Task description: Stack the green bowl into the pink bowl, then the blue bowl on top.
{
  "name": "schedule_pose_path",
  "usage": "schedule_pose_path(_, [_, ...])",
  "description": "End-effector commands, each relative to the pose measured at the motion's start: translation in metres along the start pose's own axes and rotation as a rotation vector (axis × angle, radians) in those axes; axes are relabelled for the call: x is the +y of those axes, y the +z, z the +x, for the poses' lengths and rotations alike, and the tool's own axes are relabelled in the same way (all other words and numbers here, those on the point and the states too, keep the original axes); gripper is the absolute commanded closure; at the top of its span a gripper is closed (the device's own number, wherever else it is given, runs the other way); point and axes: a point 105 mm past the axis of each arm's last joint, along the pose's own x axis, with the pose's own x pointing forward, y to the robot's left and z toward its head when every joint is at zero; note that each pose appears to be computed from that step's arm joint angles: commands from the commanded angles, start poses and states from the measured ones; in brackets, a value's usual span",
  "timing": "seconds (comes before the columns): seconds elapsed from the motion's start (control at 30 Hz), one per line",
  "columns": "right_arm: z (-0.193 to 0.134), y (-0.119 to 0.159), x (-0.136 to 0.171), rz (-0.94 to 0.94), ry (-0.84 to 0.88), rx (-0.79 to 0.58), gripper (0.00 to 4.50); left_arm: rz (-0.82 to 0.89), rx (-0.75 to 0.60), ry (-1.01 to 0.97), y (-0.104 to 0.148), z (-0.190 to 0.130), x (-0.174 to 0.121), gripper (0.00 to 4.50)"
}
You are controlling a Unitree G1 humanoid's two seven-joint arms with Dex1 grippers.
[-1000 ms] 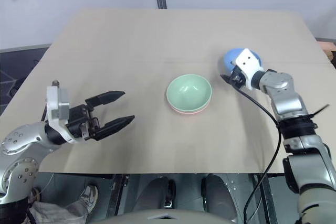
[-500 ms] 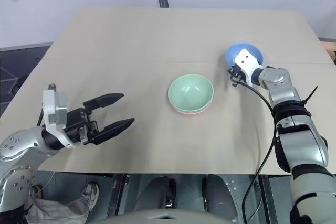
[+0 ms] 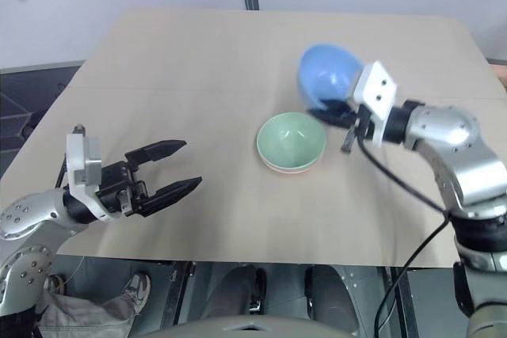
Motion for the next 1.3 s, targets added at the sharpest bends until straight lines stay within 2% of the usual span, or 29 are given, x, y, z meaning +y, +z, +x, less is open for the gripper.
schedule_pose_path(0.03, [0.008,-0.004,0.013,0.022,-0.007,0.011,4.44,0.045,-0.012,-0.001,0.007,0.002,0.003,0.00])
schedule_pose_path(0.17, [0.025,-0.042,0.015,0.076,-0.022,0.091,4.44,0.045,-0.013,-0.002,0.006,0.004,0.004,0.00])
schedule_pose_path(0.23, [0.028,-0.049,0.015,0.095,-0.024,0.097,3.73,0.044,-0.013,-0.003,0.005,0.004,0.003,0.00])
schedule_pose_path(0.27, [0.028,-0.048,0.017,0.085,-0.005,0.095,3.21,0.043,-0.012,-0.002,0.005,0.004,0.004,0.00])
schedule_pose_path(0.3, [0.029,-0.047,0.019,0.077,0.009,0.090,3.01,0.043,-0.010,-0.001,0.005,0.004,0.004,0.00])
schedule_pose_path(0.37, [0.027,-0.039,0.021,0.057,0.016,0.065,2.10,0.041,-0.008,0.003,0.004,0.003,0.004,0.00])
schedule_pose_path(0.4, [0.025,-0.035,0.020,0.054,0.007,0.047,1.41,0.040,-0.008,0.004,0.004,0.003,0.004,0.00])
schedule_pose_path(0.43, [0.022,-0.029,0.018,0.050,-0.011,0.026,1.20,0.037,-0.007,0.004,0.004,0.004,0.003,0.00])
schedule_pose_path(0.5, [0.016,-0.018,0.018,0.062,-0.021,-0.012,0.36,0.031,-0.006,0.007,0.003,0.004,0.002,0.00])
schedule_pose_path(0.67, [0.000,0.001,0.020,0.123,-0.038,-0.081,0.36,0.024,-0.002,0.013,0.000,0.005,0.000,0.00])
schedule_pose_path(0.8, [-0.013,0.001,0.020,0.164,-0.064,-0.064,0.36,0.028,0.001,0.022,-0.001,0.005,0.001,0.00])
schedule_pose_path(0.93, [-0.039,-0.012,0.006,0.190,-0.220,-0.023,0.36,0.130,0.030,0.113,-0.004,0.006,0.011,0.00])
schedule_pose_path(1.0, [-0.060,-0.033,0.006,0.211,-0.248,0.060,0.36,0.157,-0.019,0.196,-0.003,0.001,0.020,0.00])
schedule_pose_path(1.07, [-0.089,-0.054,0.004,0.261,-0.295,0.108,0.36,0.136,-0.013,0.209,-0.007,-0.007,0.022,0.00])
schedule_pose_path(1.1, [-0.101,-0.060,0.004,0.277,-0.315,0.112,0.17,0.136,-0.008,0.203,-0.008,-0.011,0.022,0.00])
schedule_pose_path(1.2, [-0.125,-0.069,0.010,0.309,-0.319,0.104,0.17,0.051,-0.022,0.135,-0.008,-0.023,0.016,0.00])
schedule_pose_path(1.3, [-0.141,-0.071,0.007,0.290,-0.351,0.114,0.17,0.045,0.005,0.142,-0.009,-0.029,0.017,0.00])
